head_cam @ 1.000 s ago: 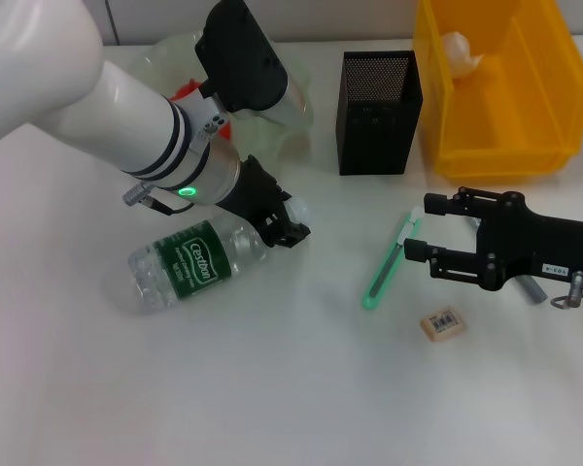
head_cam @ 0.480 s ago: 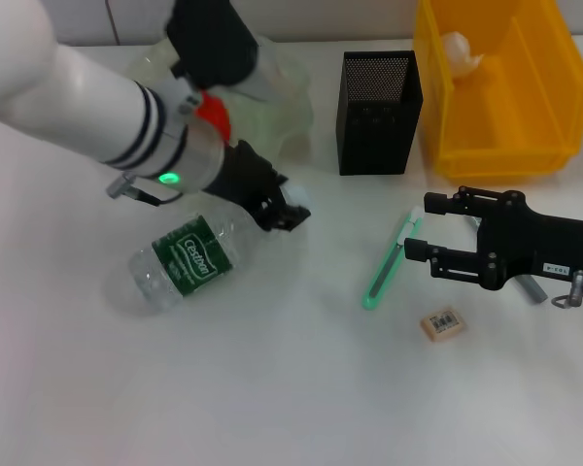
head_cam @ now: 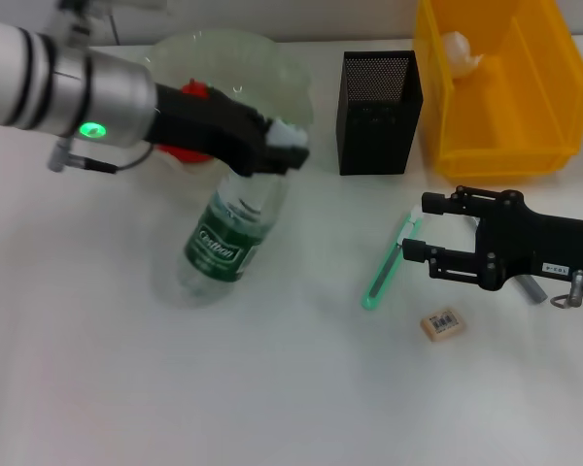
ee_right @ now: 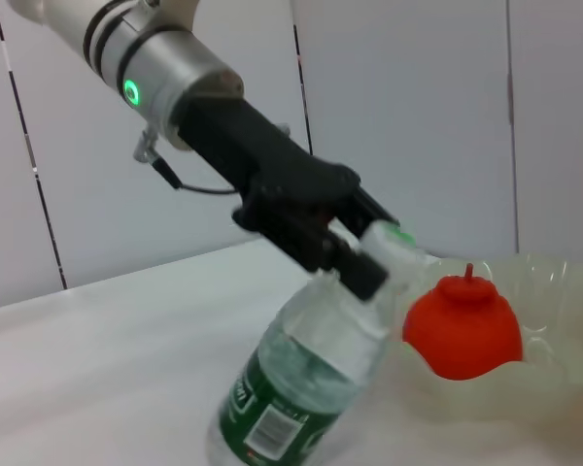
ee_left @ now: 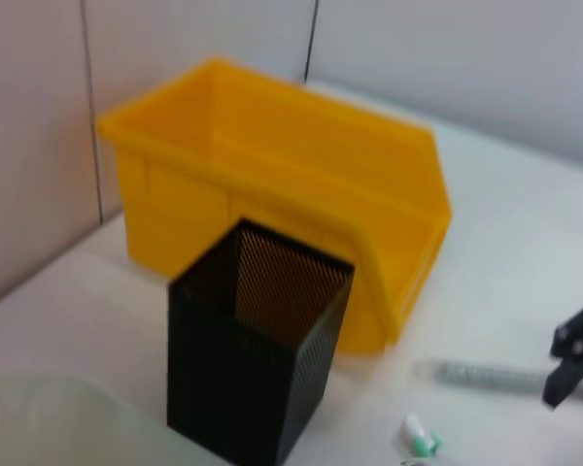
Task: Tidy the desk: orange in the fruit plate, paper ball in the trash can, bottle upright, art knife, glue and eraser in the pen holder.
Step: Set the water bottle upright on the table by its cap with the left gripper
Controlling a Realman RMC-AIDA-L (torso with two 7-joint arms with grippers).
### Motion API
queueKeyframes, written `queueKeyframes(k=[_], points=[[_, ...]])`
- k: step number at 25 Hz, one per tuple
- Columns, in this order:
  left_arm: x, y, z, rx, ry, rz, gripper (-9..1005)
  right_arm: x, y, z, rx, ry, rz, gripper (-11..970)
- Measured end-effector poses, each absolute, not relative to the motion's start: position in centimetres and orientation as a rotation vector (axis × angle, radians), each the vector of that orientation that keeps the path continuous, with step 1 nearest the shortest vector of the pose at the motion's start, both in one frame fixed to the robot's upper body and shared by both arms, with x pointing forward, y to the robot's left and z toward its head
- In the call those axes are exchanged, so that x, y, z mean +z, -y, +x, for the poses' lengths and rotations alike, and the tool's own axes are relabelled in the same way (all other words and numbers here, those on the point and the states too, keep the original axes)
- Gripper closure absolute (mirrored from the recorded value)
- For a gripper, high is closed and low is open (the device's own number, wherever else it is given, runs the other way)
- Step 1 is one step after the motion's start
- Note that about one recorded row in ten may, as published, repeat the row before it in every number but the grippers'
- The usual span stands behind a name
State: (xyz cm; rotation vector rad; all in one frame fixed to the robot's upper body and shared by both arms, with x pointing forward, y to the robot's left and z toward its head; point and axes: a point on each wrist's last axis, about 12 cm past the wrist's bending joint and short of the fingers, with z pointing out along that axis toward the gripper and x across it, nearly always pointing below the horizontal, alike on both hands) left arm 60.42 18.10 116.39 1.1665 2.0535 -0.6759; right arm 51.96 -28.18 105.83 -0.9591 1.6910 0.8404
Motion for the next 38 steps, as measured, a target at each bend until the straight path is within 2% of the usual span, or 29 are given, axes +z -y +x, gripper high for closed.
queueKeyframes(k=[9,38], points=[[117.2,-22.3,59.4,-0.792,-1.928,1.12,553,105.8,28.1,52.0,0.844,-1.689,-0.959,271],[116.6,-29.3,55.7,-0.697,-1.752,1.036,549,105.6,27.2,51.9,0.888,-1.686,-0.969,271]])
